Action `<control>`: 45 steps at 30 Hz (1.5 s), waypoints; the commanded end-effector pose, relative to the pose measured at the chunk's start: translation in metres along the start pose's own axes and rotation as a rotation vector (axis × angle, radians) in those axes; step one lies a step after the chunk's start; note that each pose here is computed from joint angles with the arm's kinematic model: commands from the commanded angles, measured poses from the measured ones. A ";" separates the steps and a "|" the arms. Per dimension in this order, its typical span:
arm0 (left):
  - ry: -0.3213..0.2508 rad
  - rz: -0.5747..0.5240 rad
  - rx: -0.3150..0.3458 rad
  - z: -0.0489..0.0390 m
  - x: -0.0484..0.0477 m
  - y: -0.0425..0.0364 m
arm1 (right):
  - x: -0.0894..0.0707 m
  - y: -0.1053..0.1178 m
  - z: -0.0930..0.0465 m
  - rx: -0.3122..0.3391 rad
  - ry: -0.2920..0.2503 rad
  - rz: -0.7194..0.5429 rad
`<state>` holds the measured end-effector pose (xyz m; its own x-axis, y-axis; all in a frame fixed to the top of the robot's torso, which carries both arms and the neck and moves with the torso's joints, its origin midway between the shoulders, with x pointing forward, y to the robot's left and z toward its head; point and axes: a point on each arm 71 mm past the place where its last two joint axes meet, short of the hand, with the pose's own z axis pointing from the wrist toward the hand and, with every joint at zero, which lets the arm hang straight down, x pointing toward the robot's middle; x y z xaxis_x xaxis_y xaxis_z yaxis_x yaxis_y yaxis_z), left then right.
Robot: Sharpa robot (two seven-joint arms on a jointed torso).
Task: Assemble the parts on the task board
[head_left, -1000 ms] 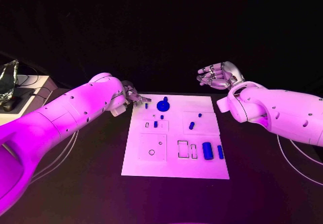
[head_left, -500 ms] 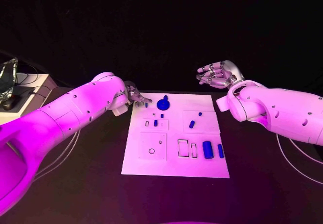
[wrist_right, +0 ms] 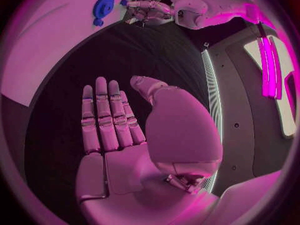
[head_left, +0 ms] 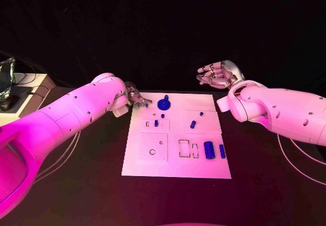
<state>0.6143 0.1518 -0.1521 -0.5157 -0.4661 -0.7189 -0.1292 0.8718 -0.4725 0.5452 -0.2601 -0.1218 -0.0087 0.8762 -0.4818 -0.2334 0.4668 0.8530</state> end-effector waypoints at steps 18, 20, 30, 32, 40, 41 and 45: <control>-0.006 -0.028 0.016 0.0001 0.0004 -0.0036 | 0.002 0.002 0.000 -0.020 0.017 0.000; -0.003 -0.031 0.017 0.0001 0.0007 -0.0038 | 0.002 0.002 0.000 -0.020 0.017 -0.001; 0.010 -0.038 0.026 0.0001 0.0020 -0.0050 | 0.002 0.002 0.000 -0.021 0.016 -0.001; 0.011 -0.041 0.030 -0.0001 0.0021 -0.0053 | 0.002 0.002 0.000 -0.021 0.016 -0.001; 0.015 -0.053 0.046 -0.0012 0.0030 -0.0077 | 0.003 0.002 0.001 -0.021 0.016 -0.001; 0.015 -0.057 0.047 -0.0014 0.0031 -0.0079 | 0.003 0.002 0.001 -0.021 0.016 -0.001; 0.010 -0.072 0.052 -0.0019 0.0025 -0.0080 | 0.002 0.002 0.001 -0.021 0.015 -0.001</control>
<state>0.6125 0.1463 -0.1509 -0.5185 -0.5033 -0.6912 -0.1286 0.8451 -0.5189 0.5458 -0.2587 -0.1218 -0.0102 0.8762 -0.4819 -0.2351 0.4663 0.8528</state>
